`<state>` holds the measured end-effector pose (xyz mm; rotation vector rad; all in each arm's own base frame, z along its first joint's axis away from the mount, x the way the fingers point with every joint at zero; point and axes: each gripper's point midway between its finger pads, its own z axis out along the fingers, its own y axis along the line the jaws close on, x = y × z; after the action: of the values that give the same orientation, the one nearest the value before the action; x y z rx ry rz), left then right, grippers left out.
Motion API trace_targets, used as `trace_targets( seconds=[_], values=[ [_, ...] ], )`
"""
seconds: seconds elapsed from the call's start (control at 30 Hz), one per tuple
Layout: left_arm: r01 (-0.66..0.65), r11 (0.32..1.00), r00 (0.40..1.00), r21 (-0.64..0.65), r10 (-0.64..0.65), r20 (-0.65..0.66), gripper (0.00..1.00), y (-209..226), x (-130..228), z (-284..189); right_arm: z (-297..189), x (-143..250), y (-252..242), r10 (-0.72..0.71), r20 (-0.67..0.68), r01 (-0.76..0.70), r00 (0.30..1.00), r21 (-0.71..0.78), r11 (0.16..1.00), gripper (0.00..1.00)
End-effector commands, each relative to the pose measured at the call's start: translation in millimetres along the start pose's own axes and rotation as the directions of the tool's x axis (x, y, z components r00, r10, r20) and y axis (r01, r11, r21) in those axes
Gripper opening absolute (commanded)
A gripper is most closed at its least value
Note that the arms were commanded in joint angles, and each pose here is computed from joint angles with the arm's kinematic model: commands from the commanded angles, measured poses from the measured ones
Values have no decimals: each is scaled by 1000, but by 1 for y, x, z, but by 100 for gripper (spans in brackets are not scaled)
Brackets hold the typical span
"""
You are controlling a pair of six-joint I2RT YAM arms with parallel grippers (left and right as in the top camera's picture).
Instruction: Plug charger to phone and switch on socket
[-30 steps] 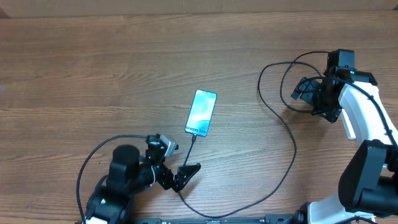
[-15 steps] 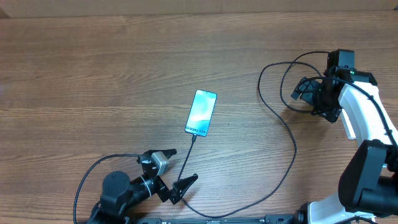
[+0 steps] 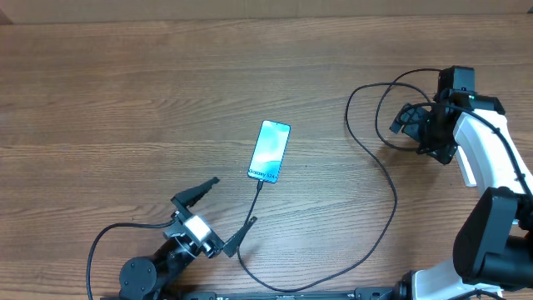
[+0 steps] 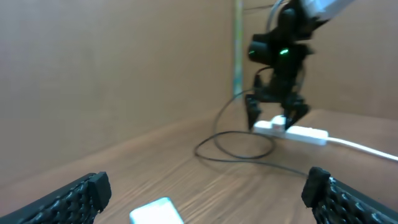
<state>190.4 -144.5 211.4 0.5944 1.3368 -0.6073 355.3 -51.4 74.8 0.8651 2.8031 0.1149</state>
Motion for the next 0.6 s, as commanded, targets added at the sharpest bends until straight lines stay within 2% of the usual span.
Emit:
trace_targets(
  seconds=[0.0,0.2,0.43,0.57],
  values=[
    [-40,983,998,-181,31,-57,100,32,15,-4,-6,-2,4,0,19,0,1000,-17,1000,100],
    [-22,945,980,-327,-45,-196,100,61,52,-18,-6,-2,4,0,20,0,1000,-18,1000,100],
    [-60,903,977,-425,-35,-212,100,82,53,-28,-6,-2,4,0,19,0,1000,-17,1000,100],
    [-125,881,969,-456,11,-245,100,89,54,-32,-6,-2,4,0,19,0,1000,-17,1000,100]
  ],
)
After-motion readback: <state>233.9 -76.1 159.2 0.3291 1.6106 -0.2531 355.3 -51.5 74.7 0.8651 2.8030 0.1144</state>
